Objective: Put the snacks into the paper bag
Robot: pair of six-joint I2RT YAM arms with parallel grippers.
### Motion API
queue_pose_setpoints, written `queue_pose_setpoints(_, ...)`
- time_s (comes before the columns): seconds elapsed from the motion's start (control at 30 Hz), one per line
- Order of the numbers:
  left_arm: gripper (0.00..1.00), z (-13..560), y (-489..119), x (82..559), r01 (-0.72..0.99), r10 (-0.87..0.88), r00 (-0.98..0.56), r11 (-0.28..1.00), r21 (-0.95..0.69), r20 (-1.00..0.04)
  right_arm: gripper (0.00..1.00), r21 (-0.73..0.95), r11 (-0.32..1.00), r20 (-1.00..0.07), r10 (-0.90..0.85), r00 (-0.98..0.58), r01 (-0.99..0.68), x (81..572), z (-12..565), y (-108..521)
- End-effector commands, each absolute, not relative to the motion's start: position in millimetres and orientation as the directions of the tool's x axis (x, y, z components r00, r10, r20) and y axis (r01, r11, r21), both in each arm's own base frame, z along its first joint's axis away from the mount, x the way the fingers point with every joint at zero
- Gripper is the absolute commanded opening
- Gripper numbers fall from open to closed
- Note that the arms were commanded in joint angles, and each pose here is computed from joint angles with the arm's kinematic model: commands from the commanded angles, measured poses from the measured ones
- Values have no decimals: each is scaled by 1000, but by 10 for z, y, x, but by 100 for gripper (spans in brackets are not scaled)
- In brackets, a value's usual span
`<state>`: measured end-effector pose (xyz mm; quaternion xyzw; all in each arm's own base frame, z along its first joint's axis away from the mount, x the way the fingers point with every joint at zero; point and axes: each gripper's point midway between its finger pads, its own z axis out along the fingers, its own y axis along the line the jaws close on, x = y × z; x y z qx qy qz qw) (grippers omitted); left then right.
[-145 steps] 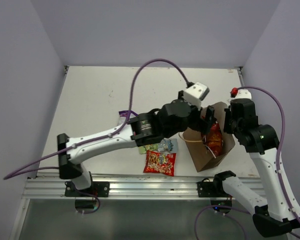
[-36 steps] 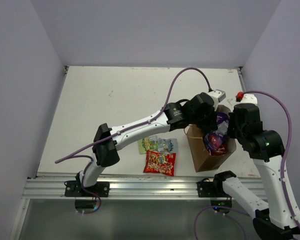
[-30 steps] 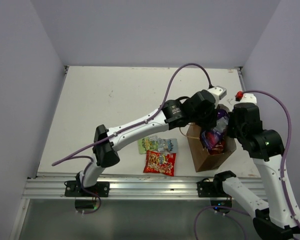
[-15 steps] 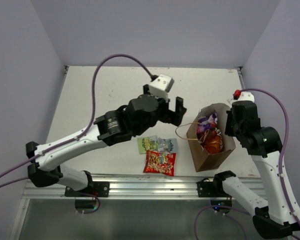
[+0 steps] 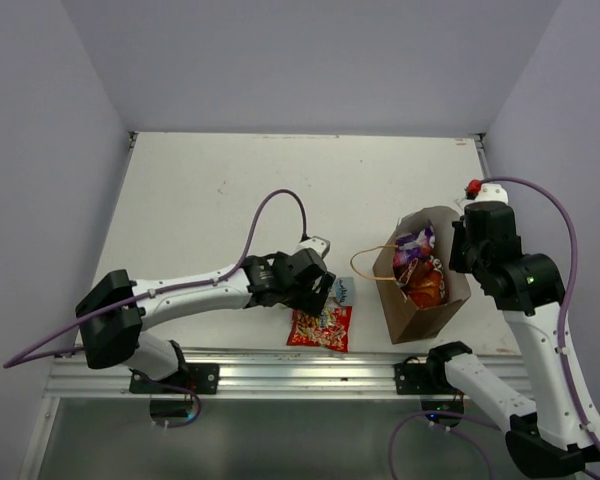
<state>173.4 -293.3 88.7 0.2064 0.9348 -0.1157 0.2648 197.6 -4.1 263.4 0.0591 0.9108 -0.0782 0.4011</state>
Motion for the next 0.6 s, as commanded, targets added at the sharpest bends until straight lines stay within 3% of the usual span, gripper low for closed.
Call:
queue_pose_setpoints(0.0, 100, 955, -3165, 1652, 451, 273, -796, 863, -228, -540, 0, -64, 988, -766, 42, -642, 140, 2031, 2734, 33)
queue_pose_setpoints(0.43, 98, 236, -3156, 1317, 463, 379, -862, 859, -218, -337, 0, -65, 988, -766, 43, -641, 144, 1968, 2739, 11)
queue_pose_setpoints(0.53, 66, 159, -3151, 1301, 464, 388, -864, 860, -210, -321, 0, -64, 988, -766, 43, -641, 143, 1962, 2733, 12)
queue_pose_setpoints(0.57, 40, 157, -3147, 1310, 460, 385, -865, 864, -204, -321, 0, -63, 988, -765, 42, -643, 140, 1959, 2730, 16)
